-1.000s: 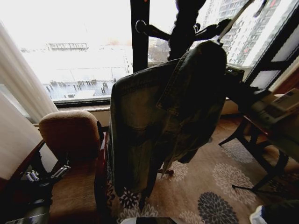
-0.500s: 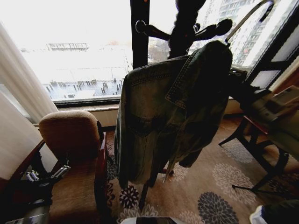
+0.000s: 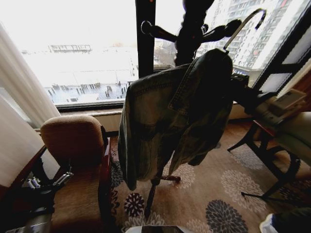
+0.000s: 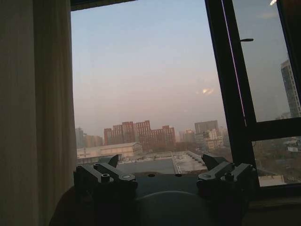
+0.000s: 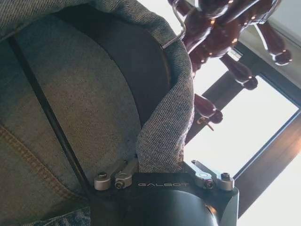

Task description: Pick up the clothes from the bed and hang them on the clothes hanger.

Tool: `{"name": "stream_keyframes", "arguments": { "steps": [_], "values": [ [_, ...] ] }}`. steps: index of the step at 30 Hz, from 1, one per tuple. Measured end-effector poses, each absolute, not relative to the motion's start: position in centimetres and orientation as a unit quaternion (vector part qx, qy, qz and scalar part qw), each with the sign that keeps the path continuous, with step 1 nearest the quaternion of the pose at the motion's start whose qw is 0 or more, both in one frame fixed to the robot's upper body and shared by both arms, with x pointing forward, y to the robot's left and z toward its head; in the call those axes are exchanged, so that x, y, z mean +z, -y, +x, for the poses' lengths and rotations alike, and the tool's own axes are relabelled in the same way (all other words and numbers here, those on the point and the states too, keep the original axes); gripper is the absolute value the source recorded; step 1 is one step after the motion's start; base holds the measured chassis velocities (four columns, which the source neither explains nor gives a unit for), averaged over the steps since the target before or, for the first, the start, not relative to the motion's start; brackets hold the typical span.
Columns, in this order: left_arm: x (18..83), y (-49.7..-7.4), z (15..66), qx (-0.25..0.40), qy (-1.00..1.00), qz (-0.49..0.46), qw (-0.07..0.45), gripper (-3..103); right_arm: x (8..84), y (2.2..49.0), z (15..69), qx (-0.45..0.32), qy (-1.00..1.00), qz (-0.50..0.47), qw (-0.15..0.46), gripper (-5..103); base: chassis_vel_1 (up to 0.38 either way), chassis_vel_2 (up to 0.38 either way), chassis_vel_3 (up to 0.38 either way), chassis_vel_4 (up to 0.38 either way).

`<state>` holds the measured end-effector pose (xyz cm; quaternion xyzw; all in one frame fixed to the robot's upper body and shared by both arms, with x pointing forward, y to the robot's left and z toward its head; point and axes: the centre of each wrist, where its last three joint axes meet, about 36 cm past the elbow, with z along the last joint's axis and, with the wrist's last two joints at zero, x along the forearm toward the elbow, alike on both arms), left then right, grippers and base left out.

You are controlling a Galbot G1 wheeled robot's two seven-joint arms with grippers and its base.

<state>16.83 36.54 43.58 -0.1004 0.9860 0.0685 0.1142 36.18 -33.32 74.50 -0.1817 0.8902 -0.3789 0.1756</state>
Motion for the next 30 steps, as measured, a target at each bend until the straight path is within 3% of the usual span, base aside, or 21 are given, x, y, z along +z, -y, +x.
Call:
{"name": "stream_keyframes", "arguments": {
  "steps": [30],
  "values": [
    [43.6, -36.5, 16.8, 0.068, -0.986, -0.100, 0.114, 100, 75.2, 33.8, 37.5, -0.385, -0.889, -0.185, 0.167, 21, 0.000, 0.000, 0.000, 0.000]
  ]
}}
